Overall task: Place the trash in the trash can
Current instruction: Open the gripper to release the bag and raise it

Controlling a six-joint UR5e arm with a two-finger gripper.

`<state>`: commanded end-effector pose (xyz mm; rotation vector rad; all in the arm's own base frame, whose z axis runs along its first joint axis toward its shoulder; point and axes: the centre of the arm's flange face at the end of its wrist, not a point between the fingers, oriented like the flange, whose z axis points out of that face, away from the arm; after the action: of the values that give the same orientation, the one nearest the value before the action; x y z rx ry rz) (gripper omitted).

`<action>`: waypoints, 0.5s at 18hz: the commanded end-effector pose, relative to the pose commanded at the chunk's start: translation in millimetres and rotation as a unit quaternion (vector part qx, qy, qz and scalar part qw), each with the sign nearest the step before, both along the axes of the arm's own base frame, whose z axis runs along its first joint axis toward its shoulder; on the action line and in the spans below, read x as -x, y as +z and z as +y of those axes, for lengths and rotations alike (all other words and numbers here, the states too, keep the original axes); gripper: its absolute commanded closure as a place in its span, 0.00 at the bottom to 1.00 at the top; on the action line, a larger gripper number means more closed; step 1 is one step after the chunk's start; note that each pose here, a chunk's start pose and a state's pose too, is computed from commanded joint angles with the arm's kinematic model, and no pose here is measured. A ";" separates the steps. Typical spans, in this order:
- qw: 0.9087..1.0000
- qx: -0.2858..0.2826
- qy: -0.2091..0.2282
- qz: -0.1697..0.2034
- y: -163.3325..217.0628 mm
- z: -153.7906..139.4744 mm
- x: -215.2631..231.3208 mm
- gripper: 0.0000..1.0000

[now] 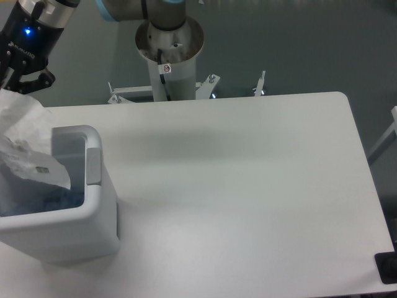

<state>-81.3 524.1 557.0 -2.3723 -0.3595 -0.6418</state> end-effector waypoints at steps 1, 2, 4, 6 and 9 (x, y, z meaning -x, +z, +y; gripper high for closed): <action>1.000 0.005 0.011 0.007 -1.1 -1.7 6.9 0.00; 1.000 0.009 0.025 0.010 -1.9 -3.3 18.6 0.00; 0.999 0.007 0.034 0.013 -0.9 -6.0 29.6 0.00; 0.998 0.005 0.056 0.023 -0.9 -13.1 54.2 0.00; 0.987 0.026 0.117 0.107 -5.8 -39.1 127.1 0.00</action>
<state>-208.5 484.9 551.2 -2.3730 -0.5536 -0.2683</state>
